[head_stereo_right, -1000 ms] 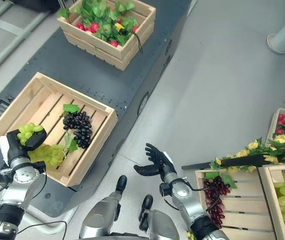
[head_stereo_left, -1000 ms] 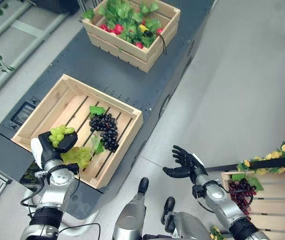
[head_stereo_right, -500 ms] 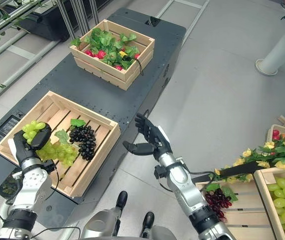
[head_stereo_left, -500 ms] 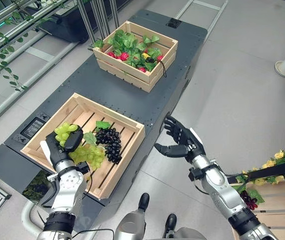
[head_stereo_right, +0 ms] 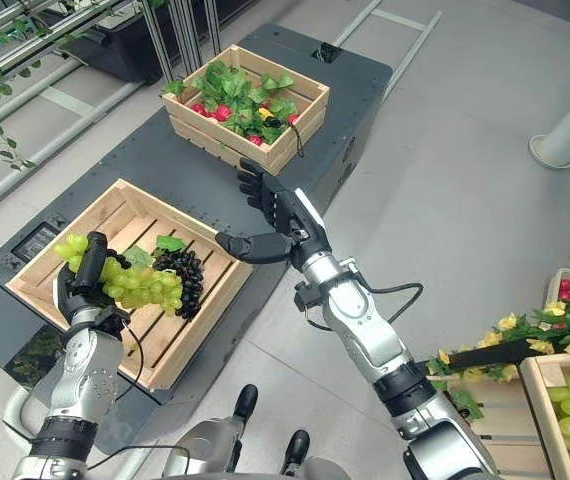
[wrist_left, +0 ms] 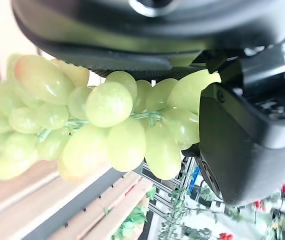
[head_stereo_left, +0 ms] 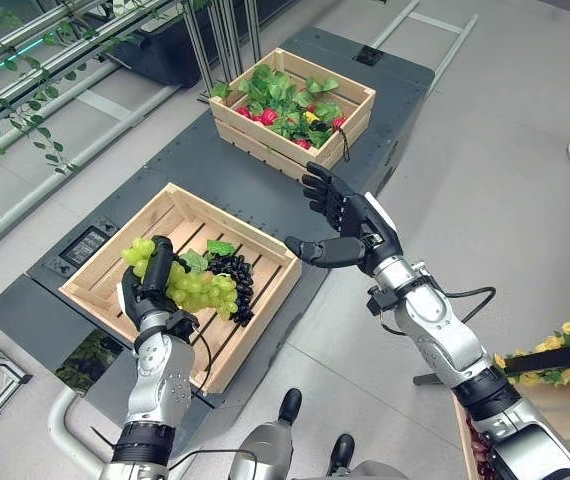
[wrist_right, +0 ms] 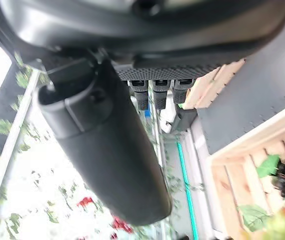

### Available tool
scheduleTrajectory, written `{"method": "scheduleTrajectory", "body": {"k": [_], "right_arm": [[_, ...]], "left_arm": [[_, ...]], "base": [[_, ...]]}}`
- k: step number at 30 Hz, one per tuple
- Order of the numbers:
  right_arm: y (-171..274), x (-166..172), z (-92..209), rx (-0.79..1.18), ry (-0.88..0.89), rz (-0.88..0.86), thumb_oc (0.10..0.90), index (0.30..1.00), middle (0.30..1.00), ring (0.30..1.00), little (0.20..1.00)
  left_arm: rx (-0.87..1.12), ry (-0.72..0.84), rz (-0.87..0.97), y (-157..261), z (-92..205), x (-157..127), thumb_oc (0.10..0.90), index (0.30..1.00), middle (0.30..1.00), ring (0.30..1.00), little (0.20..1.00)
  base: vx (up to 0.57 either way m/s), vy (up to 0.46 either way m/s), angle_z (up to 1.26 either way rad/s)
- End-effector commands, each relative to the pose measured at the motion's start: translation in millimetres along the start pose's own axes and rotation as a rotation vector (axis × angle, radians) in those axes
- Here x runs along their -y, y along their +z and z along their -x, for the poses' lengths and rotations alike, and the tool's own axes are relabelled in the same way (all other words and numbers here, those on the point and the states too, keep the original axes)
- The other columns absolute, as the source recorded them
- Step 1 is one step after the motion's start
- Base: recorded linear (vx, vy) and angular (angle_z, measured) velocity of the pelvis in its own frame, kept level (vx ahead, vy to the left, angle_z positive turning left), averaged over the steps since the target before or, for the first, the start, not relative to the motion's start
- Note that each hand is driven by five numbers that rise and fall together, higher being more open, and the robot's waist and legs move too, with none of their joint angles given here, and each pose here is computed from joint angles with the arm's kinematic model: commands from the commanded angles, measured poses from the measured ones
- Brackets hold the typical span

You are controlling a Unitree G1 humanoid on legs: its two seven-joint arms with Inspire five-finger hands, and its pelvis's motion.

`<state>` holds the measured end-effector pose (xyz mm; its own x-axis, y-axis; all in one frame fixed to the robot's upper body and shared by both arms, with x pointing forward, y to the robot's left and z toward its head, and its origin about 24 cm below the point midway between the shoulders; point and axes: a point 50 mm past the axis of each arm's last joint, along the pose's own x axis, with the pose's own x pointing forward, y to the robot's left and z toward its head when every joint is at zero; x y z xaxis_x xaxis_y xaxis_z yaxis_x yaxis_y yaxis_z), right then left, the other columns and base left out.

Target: Pick up the fruits from the basket on one side to the basket on the other side

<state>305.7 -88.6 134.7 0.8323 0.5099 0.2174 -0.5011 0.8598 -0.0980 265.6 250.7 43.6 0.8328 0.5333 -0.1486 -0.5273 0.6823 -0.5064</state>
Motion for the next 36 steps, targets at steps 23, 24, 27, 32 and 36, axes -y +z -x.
{"method": "scheduleTrajectory", "body": {"k": [23, 24, 27, 32, 36], "right_arm": [[18, -43, -14, -0.008, 0.349, 0.012, 0.8, 0.9, 0.9, 0.9, 0.9], [18, -43, -14, -0.008, 0.349, 0.012, 0.8, 0.9, 0.9, 0.9, 0.9], [15, -44, -14, -0.026, 0.352, 0.01, 0.8, 0.9, 0.9, 0.9, 0.9], [13, -45, -15, -0.039, 0.334, -0.008, 0.8, 0.9, 0.9, 0.9, 0.9], [11, -45, -13, -0.042, 0.341, -0.016, 0.8, 0.9, 0.9, 0.9, 0.9]], "left_arm": [[0.199, -0.4, 0.168, 45, 19, 62, 0.4, 0.3, 0.3, 0.3, 0.3], [0.199, -0.4, 0.168, 45, 19, 62, 0.4, 0.3, 0.3, 0.3, 0.3], [0.167, -0.446, 0.192, 42, 25, 71, 0.4, 0.3, 0.3, 0.3, 0.3], [0.129, -0.488, 0.196, 38, 31, 79, 0.4, 0.3, 0.3, 0.3, 0.3], [0.106, -0.535, 0.197, 35, 37, 86, 0.4, 0.3, 0.3, 0.3, 0.3]], "base": [[0.0, -0.018, 0.02], [0.0, 0.0, 0.0], [0.0, 0.0, 0.0], [0.0, 0.0, 0.0], [0.0, 0.0, 0.0]]}}
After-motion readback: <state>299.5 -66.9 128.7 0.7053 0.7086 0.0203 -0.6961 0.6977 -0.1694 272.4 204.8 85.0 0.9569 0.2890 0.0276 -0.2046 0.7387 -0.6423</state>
